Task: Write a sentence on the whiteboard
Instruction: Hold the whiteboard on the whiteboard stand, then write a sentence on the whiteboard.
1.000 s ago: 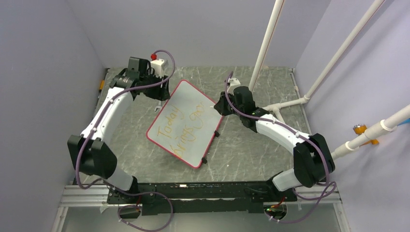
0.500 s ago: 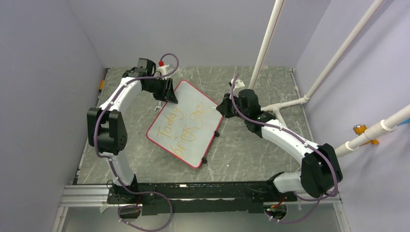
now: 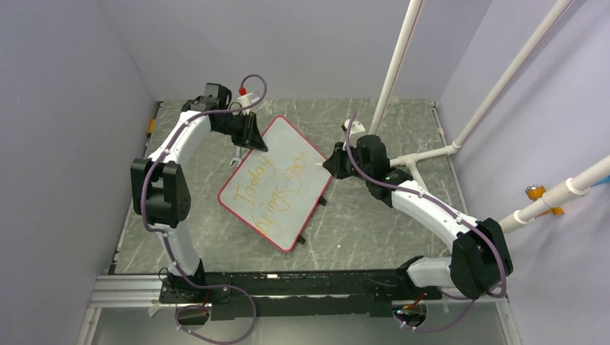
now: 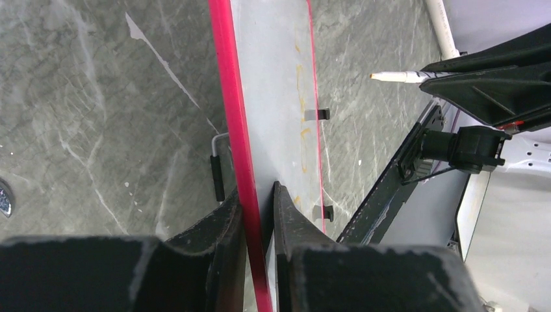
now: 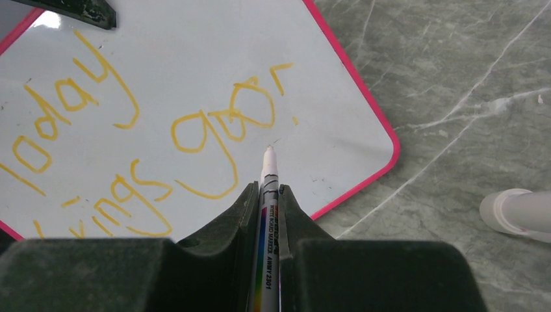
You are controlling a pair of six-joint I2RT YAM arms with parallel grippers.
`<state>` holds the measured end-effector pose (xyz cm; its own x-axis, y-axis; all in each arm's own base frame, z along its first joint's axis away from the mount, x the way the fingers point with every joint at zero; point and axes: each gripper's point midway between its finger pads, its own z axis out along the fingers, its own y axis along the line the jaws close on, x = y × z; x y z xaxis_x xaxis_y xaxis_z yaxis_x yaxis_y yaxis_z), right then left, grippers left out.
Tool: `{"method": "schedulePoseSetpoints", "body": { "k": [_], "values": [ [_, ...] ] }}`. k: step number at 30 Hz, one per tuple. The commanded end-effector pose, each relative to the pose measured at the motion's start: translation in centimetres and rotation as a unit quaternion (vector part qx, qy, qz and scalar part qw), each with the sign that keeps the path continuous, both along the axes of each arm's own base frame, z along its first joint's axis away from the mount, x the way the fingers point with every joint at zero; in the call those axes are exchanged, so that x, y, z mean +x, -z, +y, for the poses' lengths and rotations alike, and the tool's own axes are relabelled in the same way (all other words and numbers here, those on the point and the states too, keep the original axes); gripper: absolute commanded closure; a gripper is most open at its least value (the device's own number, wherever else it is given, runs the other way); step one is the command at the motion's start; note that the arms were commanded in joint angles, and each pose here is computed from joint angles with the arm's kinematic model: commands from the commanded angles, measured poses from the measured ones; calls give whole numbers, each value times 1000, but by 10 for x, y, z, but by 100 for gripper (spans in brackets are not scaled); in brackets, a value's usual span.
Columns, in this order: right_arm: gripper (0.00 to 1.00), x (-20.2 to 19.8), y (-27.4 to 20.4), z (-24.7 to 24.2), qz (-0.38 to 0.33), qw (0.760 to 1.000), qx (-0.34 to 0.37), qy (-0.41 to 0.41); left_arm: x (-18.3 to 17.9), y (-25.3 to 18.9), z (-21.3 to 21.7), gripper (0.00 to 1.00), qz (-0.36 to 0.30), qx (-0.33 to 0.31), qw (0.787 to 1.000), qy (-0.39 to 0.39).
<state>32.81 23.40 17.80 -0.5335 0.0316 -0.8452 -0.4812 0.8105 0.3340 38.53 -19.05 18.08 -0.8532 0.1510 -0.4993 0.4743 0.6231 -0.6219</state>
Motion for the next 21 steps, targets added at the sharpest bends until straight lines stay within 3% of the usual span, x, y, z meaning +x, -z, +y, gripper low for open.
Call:
{"method": "schedulePoseSetpoints", "body": {
  "k": [1, 21],
  "values": [
    [100, 0, -15, 0, -20, 1000, 14, 2, 6, -21, -7, 100, -62, -7, 997, 43],
    [100, 63, -13, 20, -24, 999, -9, 32, 2, -15, -12, 100, -73, 28, 996, 51]
  ]
}}
